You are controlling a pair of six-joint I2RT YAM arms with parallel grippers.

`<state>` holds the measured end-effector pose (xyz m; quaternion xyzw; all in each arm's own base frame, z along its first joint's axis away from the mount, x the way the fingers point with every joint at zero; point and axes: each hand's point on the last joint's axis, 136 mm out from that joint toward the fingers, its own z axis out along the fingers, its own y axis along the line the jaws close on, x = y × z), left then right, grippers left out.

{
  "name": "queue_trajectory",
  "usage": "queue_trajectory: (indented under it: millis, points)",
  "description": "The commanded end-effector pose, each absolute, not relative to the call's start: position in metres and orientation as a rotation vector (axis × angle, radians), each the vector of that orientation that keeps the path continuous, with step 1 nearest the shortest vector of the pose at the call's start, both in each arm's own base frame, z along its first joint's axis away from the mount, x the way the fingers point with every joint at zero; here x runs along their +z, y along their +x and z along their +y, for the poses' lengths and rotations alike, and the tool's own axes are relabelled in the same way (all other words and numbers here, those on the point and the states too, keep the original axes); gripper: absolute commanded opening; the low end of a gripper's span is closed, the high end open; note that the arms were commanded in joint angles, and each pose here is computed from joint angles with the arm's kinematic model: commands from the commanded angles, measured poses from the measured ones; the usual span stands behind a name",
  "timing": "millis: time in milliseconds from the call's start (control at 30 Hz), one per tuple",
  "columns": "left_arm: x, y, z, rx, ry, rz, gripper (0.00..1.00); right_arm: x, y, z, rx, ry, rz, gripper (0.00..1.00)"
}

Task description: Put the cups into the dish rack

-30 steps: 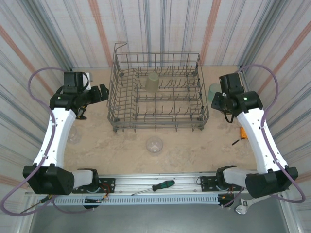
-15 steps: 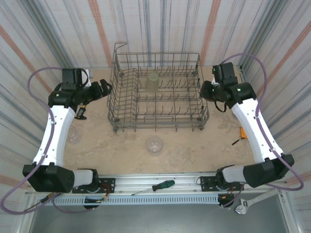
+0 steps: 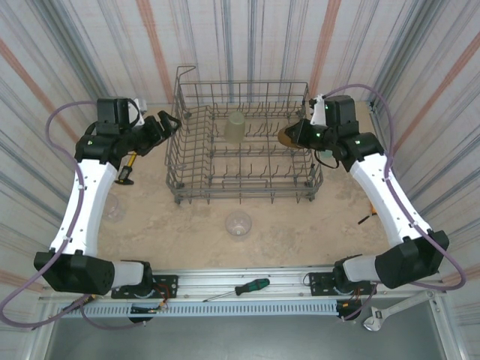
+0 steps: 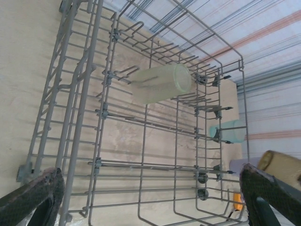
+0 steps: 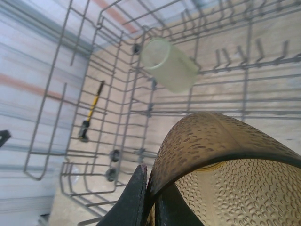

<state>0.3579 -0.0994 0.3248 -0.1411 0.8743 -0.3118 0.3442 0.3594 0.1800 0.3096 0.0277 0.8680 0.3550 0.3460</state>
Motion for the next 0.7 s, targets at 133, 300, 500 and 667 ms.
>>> queue_trajectory:
  millis: [133,300,500,667]
  points:
    - [0.347,0.367,-0.123,-0.973,-0.400,2.199,0.99,0.348,0.360,0.211,1.241,0.025,2.054,0.00]
    - [0.346,0.374,-0.143,-1.060,-0.410,2.193,0.99,0.347,0.366,0.217,1.324,0.043,2.002,0.00]
    - [0.342,0.383,-0.181,-1.206,-0.419,2.187,0.99,0.350,0.370,0.229,1.471,0.031,1.899,0.00]
    - [0.340,0.392,-0.206,-1.313,-0.440,2.178,0.99,0.352,0.372,0.234,1.516,0.018,1.839,0.00]
